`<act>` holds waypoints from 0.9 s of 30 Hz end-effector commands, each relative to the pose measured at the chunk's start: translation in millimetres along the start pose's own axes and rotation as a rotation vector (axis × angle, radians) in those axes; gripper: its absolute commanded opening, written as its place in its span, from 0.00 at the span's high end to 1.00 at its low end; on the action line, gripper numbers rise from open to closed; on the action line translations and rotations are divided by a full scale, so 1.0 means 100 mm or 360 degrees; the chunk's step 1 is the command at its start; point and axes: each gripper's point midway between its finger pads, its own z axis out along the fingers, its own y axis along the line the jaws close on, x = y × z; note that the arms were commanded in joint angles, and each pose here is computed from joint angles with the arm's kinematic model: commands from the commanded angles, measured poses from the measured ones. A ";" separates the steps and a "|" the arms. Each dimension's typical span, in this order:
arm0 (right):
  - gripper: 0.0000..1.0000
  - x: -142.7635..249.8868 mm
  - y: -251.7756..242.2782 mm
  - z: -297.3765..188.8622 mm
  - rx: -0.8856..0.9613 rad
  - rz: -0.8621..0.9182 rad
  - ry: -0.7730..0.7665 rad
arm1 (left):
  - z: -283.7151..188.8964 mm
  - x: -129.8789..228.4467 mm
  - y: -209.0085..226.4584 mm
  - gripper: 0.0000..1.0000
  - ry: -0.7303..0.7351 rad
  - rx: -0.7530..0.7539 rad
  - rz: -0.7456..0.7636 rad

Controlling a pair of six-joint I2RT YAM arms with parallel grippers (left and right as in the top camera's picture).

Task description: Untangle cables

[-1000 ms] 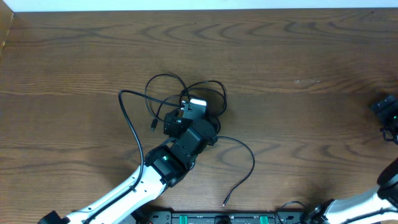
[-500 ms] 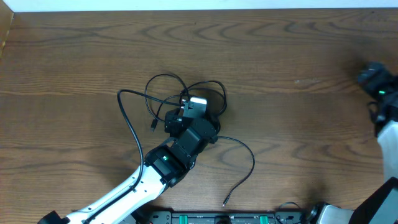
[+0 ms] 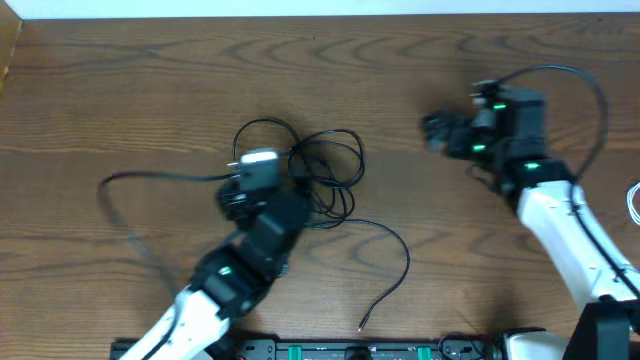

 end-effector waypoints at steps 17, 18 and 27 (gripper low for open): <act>0.06 1.60 1.82 0.87 -0.0598 -0.0608 0.0333 | -0.40 -0.09 1.18 0.00 -0.0036 -0.0457 -0.0441; 0.09 1.68 1.85 0.90 -0.0608 -0.0586 0.0351 | -0.40 -0.08 1.18 0.00 -0.0029 -0.0462 -0.0434; 0.99 1.66 2.00 0.94 -0.0629 -0.0584 0.0260 | -0.41 0.03 1.19 0.00 0.0055 -0.0459 -0.0390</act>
